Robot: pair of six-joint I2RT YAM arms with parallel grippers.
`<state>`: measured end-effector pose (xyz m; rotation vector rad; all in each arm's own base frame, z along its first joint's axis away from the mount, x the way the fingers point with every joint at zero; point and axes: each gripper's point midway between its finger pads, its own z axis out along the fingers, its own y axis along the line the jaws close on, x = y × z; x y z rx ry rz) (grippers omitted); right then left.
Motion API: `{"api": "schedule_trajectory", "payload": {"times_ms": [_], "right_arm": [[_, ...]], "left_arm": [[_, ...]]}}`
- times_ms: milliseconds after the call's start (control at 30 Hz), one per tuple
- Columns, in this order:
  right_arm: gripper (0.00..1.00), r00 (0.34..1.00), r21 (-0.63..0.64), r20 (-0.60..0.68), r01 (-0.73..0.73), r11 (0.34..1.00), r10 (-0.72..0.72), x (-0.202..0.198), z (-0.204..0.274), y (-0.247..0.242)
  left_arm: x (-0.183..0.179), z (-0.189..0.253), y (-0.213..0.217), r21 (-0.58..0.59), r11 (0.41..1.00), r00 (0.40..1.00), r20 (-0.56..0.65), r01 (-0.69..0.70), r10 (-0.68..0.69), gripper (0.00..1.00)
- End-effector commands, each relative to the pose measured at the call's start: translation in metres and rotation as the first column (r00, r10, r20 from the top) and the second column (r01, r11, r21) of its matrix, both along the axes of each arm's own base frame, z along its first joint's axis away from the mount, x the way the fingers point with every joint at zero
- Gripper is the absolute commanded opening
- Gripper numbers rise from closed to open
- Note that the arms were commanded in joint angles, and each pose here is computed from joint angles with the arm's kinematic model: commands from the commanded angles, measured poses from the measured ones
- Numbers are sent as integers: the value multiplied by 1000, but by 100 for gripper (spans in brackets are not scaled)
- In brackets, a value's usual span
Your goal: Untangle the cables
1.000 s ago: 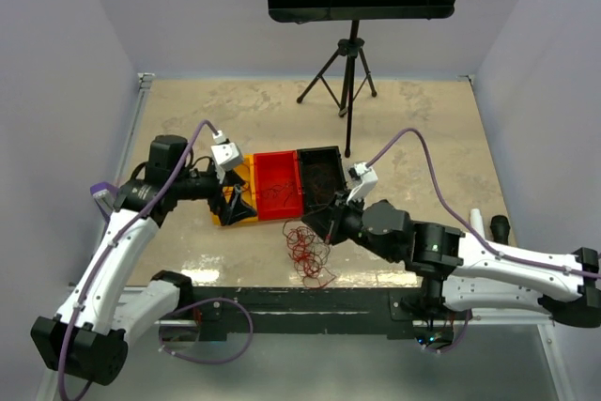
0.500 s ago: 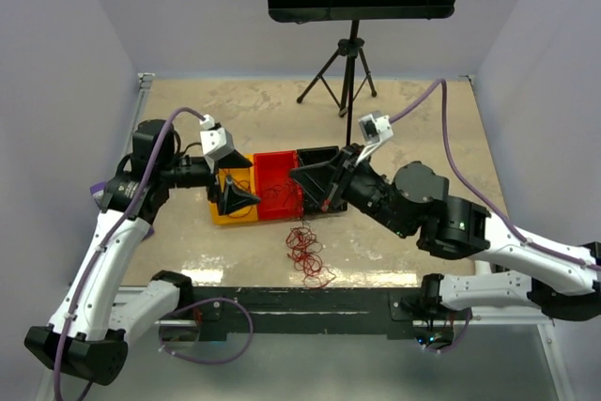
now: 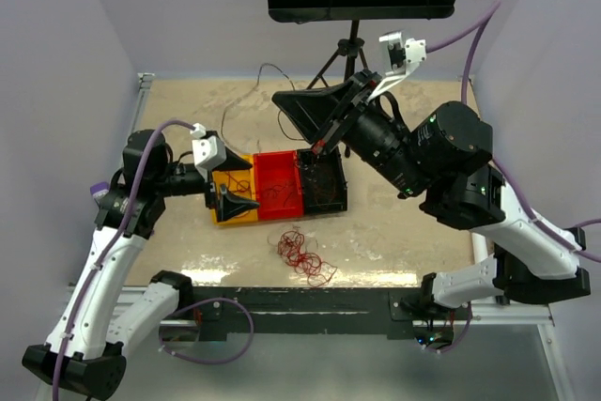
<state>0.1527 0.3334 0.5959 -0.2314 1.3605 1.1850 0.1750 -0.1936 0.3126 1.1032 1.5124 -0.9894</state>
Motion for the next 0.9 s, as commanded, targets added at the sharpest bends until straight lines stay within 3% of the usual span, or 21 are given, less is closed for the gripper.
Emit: {"api": "schedule_trajectory", "payload": {"times_ms": [0, 133, 300, 467, 600, 733, 867], "right_arm": [[0, 998, 13, 49, -46, 999, 46, -8, 12, 8], [0, 997, 41, 55, -51, 998, 49, -9, 16, 5], [0, 998, 28, 54, -15, 999, 14, -3, 18, 5], [0, 991, -47, -2, 132, 990, -132, 28, -13, 8], [0, 980, -78, -29, 195, 978, -198, 69, -45, 4], [0, 978, -124, -47, 197, 973, -204, 101, -89, 16], [0, 977, -193, -80, 179, 965, -197, 125, -144, 42]], "left_arm": [[5, 26, -9, -110, 994, 998, 60, 15, -8, 100], [3, 28, -15, -149, 987, 997, 55, 65, -57, 100], [6, 24, -10, -101, 994, 993, 117, 45, -33, 98], [27, 15, 12, 0, 987, 973, 169, -162, 160, 96], [57, -9, 53, 121, 882, 885, 178, -455, 431, 100], [59, -34, 75, 196, 815, 838, 162, -545, 521, 100], [66, -39, 86, 201, 761, 787, 136, -616, 601, 100]]}}
